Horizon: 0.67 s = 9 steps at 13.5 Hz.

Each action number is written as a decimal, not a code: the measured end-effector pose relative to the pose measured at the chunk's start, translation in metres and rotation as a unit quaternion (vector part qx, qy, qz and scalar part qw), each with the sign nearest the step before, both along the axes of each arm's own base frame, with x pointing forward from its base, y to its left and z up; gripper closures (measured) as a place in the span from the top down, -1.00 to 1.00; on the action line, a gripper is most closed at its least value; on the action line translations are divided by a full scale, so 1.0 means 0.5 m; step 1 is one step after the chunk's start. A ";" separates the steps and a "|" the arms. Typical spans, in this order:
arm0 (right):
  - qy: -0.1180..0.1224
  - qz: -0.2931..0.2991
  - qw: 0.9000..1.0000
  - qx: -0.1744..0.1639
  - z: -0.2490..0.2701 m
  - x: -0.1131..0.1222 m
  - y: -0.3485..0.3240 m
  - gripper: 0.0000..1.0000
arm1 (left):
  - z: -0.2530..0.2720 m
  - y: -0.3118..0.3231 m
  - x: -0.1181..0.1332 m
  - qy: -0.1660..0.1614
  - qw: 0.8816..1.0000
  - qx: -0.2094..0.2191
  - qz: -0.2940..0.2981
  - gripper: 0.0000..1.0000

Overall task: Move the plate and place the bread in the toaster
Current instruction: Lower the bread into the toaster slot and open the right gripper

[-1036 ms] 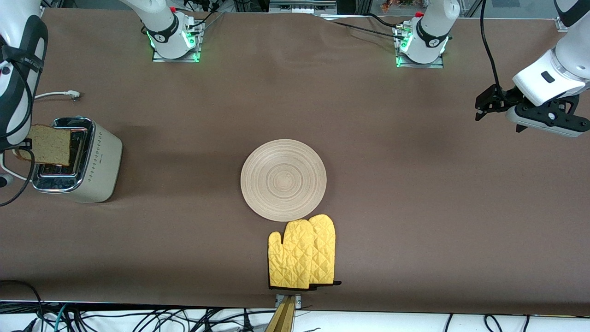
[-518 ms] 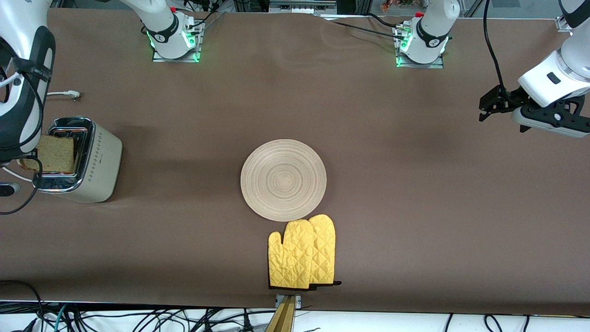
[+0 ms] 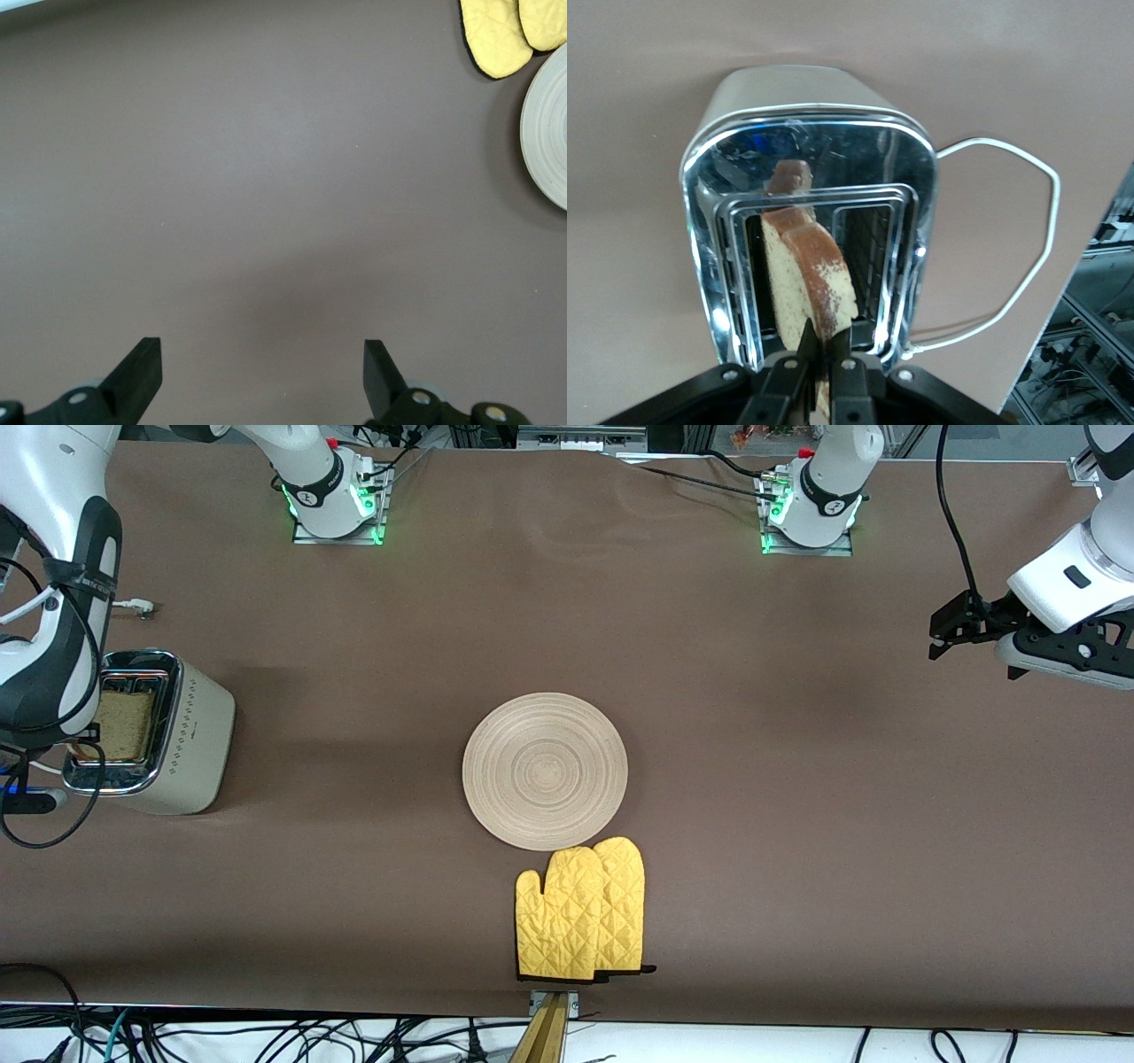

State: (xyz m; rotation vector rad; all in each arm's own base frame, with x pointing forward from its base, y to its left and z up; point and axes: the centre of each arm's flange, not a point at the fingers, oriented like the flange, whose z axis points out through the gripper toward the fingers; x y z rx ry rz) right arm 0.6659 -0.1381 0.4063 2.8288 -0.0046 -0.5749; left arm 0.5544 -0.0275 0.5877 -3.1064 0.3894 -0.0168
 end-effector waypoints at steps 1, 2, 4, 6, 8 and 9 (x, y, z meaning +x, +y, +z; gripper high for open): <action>0.002 -0.001 1.000 0.003 -0.011 0.001 0.002 -0.86 | 0.000 0.005 0.000 0.000 1.000 0.000 0.002 1.00; 0.004 -0.002 1.000 0.006 -0.019 0.002 0.003 -0.86 | 0.000 0.008 0.000 0.000 1.000 0.000 0.003 1.00; 0.005 -0.005 1.000 0.014 -0.033 0.005 0.007 -0.86 | 0.000 0.006 0.000 0.000 1.000 0.000 0.002 1.00; 0.003 -0.007 1.000 0.020 -0.048 0.008 0.009 -0.86 | 0.000 0.006 0.000 0.000 1.000 0.000 0.002 1.00; 0.000 -0.010 1.000 0.025 -0.061 0.009 0.006 -0.86 | -0.005 0.007 0.003 0.002 1.000 0.000 0.003 1.00; -0.001 -0.011 1.000 0.026 -0.066 0.010 0.005 -0.86 | -0.008 0.008 0.005 0.003 1.000 0.000 0.003 1.00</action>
